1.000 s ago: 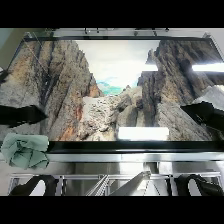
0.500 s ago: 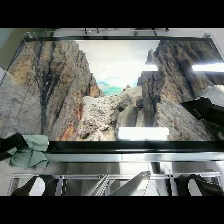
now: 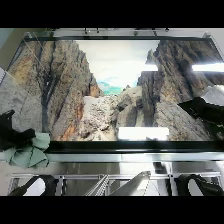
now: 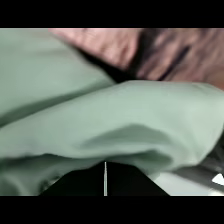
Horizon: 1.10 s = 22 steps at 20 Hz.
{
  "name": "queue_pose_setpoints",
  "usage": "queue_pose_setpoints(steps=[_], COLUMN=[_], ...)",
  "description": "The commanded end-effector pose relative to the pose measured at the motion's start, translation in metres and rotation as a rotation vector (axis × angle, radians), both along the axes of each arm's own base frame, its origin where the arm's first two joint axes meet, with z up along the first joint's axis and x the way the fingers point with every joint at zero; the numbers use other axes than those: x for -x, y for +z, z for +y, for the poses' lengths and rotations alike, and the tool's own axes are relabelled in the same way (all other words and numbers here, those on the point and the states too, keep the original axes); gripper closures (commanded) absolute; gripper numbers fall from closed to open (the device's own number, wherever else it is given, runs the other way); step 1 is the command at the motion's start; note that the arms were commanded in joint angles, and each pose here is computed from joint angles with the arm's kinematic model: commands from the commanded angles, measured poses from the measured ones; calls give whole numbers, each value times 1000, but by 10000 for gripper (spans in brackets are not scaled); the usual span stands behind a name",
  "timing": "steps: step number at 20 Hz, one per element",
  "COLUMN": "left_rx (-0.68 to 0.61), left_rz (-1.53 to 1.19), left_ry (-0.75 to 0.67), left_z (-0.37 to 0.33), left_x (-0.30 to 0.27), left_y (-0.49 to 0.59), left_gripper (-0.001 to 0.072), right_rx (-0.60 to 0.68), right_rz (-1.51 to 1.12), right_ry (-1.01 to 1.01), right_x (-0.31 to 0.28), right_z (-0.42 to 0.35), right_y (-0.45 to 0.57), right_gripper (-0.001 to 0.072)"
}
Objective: Fold the shirts.
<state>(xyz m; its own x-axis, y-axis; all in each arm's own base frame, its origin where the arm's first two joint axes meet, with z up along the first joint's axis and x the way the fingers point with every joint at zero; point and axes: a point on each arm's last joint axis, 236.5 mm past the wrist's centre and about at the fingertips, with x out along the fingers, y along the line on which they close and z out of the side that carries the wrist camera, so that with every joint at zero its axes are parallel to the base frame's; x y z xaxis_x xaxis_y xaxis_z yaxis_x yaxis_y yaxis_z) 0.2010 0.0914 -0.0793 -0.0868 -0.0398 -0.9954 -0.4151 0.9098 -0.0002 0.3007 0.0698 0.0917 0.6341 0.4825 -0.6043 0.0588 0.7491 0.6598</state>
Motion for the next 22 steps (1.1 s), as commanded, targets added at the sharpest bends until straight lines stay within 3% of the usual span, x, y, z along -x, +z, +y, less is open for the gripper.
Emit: queue_pose_setpoints(steps=[1, 5, 8, 12, 16, 17, 18, 22], left_rx=[127, 238, 217, 13, -4, 5, 3, -92], left_rz=[-149, -295, -279, -269, -250, -245, -249, -316], left_ry=[-86, -354, -511, -472, -264, -216, -187, -177], left_z=[-42, -133, -170, -112, -32, -18, -7, 40], left_x=[-78, -156, -173, -170, -93, -70, -54, -24], left_y=[8, 48, 56, 87, 110, 109, 106, 84], left_gripper=[683, 683, 683, 684, 678, 430, -13, -13], right_rx=[5, 11, 21, 21, 21, 21, 21, 17], right_rz=[-1, -5, -13, -12, -11, -11, -11, 1], right_ry=[6, 12, 23, 23, 25, 25, 26, 40], right_x=[0, 0, 0, 0, 0, 0, 0, 4], right_z=[0, 0, 0, 0, 1, 1, 1, 3], right_y=[-1, -1, -1, -1, -2, -2, -2, -3], right_gripper=[688, 688, 688, 688, 688, 688, 688, 688])
